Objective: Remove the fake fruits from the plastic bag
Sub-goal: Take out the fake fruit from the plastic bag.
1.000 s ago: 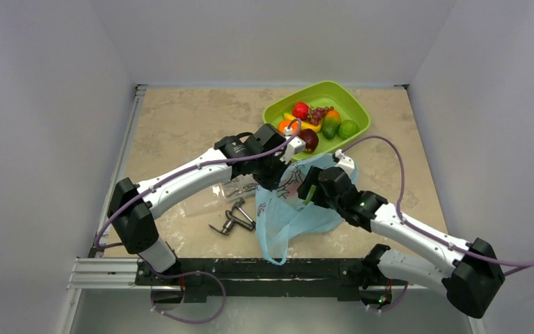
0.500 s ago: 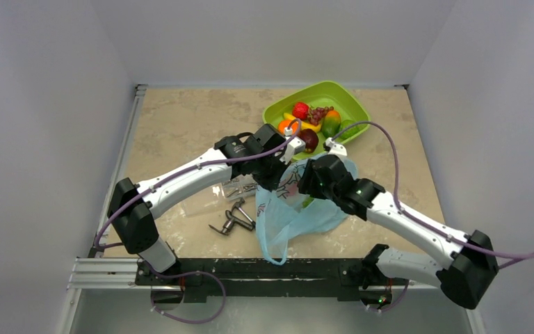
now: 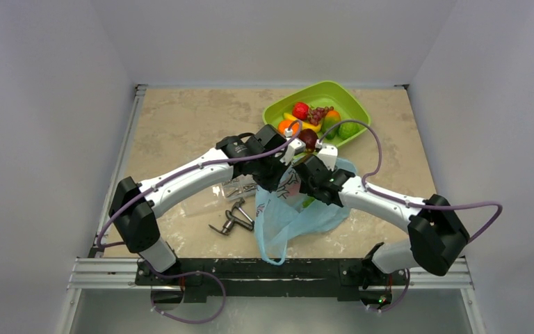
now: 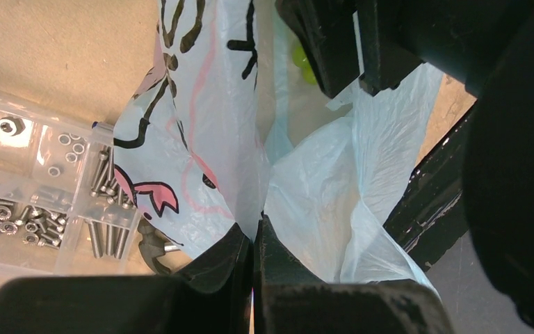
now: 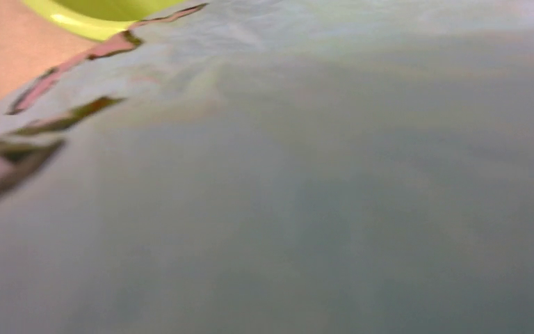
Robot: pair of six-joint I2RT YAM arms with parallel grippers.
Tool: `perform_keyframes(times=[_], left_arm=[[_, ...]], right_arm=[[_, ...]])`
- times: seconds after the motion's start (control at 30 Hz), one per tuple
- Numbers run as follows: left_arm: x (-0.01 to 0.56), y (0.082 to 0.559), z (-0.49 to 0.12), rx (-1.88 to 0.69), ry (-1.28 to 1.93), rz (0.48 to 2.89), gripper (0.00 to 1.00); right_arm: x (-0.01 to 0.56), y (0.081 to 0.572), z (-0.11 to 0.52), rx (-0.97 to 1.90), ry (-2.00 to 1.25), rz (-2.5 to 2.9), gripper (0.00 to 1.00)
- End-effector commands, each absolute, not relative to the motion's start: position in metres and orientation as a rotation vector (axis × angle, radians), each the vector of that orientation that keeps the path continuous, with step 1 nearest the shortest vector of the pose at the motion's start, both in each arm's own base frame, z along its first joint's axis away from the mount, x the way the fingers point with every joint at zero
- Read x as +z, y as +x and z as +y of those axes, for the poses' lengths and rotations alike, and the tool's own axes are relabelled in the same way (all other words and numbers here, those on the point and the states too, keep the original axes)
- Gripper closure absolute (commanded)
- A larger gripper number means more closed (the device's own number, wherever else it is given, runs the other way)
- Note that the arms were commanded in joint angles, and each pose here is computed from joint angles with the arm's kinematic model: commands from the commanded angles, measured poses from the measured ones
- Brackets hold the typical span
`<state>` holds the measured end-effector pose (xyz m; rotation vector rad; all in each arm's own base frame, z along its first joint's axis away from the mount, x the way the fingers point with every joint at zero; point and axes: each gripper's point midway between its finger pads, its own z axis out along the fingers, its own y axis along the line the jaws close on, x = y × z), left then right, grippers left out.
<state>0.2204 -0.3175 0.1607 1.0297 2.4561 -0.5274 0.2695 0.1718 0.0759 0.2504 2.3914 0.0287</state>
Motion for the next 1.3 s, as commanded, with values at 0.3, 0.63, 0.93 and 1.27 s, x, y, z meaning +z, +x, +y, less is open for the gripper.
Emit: perform_keyframes(times=[0.3,0.63,0.93,1.27], left_arm=[[0.179,0.224,-0.327,-0.565,1.037,2.398,1.0],[0.178,0.223,-0.329,-0.579,1.041,2.401,1.0],[0.177,0.222,-0.329,-0.576,1.045,2.406,1.0],[0.179,0.221,-0.328,-0.573,1.049,2.399,1.0]], right_arm=[[0.073,0.279,0.147,-0.164,0.238,2.332,0.43],[0.084,0.284,0.147,-0.196,0.226,2.32,0.41],[0.048,0.275,0.136,-0.251,0.234,2.35,0.38],[0.032,0.282,0.151,-0.251,0.225,2.408,0.41]])
